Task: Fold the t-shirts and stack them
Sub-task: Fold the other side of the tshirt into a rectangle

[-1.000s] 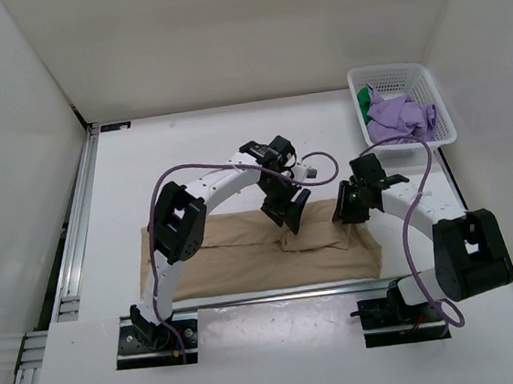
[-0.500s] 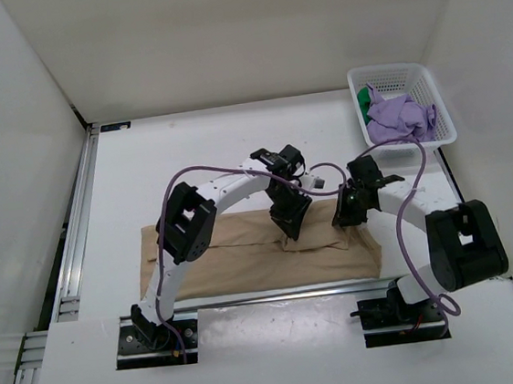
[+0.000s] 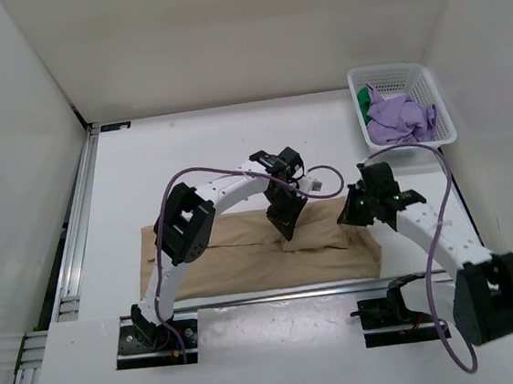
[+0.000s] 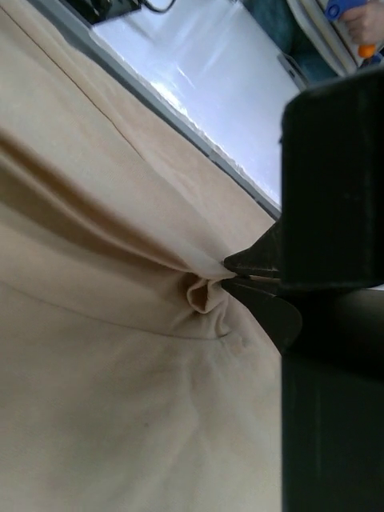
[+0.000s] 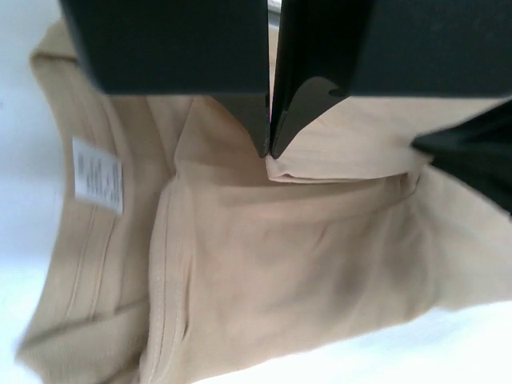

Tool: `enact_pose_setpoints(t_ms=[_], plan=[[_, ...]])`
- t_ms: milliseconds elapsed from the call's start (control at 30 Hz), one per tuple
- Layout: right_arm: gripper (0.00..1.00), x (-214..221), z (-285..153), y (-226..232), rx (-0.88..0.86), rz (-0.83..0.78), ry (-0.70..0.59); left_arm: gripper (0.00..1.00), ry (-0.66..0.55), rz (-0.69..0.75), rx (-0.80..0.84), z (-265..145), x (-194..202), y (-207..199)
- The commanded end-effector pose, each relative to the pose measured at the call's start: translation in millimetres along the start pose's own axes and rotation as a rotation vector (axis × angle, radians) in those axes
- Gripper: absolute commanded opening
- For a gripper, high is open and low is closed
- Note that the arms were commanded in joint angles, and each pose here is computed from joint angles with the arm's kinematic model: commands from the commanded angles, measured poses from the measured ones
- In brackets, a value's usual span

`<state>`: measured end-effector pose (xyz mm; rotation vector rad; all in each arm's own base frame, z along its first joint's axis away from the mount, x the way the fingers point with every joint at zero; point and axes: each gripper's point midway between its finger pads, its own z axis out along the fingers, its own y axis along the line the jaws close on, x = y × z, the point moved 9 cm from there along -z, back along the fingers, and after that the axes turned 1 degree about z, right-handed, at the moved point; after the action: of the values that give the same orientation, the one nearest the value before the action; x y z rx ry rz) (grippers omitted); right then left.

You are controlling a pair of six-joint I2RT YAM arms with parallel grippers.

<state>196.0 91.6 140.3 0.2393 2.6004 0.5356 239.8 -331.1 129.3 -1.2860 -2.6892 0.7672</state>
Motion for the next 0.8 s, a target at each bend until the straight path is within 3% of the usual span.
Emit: enact_pose_setpoints(t_ms=[0, 267, 433, 533, 700, 767], plan=[[0.01, 26.6, -8.1, -7.6, 0.006, 0.043, 0.043, 0.1, -0.057, 0.076, -0.065, -25.1, 7.1, -23.3], [0.02, 63.2, -21.8, -23.1, 0.038, 0.132, 0.047, 0.17, -0.023, 0.092, -0.033, -26.3, 21.2, -38.5], [0.04, 76.1, -29.8, -23.2, -0.006, 0.15, 0.053, 0.35, 0.005, 0.109, 0.033, -35.7, 39.2, -58.8], [0.05, 86.1, -31.6, -27.6, 0.002, 0.166, 0.079, 0.4, 0.081, 0.093, 0.043, -32.7, 52.9, -65.3], [0.15, 94.8, -35.2, -28.8, -0.019, 0.186, 0.099, 0.41, 0.193, 0.085, 0.042, -21.0, 80.9, -73.0], [0.17, 93.7, -38.2, -27.5, -0.023, 0.185, 0.094, 0.41, 0.153, 0.107, 0.029, -29.2, 79.5, -76.0]])
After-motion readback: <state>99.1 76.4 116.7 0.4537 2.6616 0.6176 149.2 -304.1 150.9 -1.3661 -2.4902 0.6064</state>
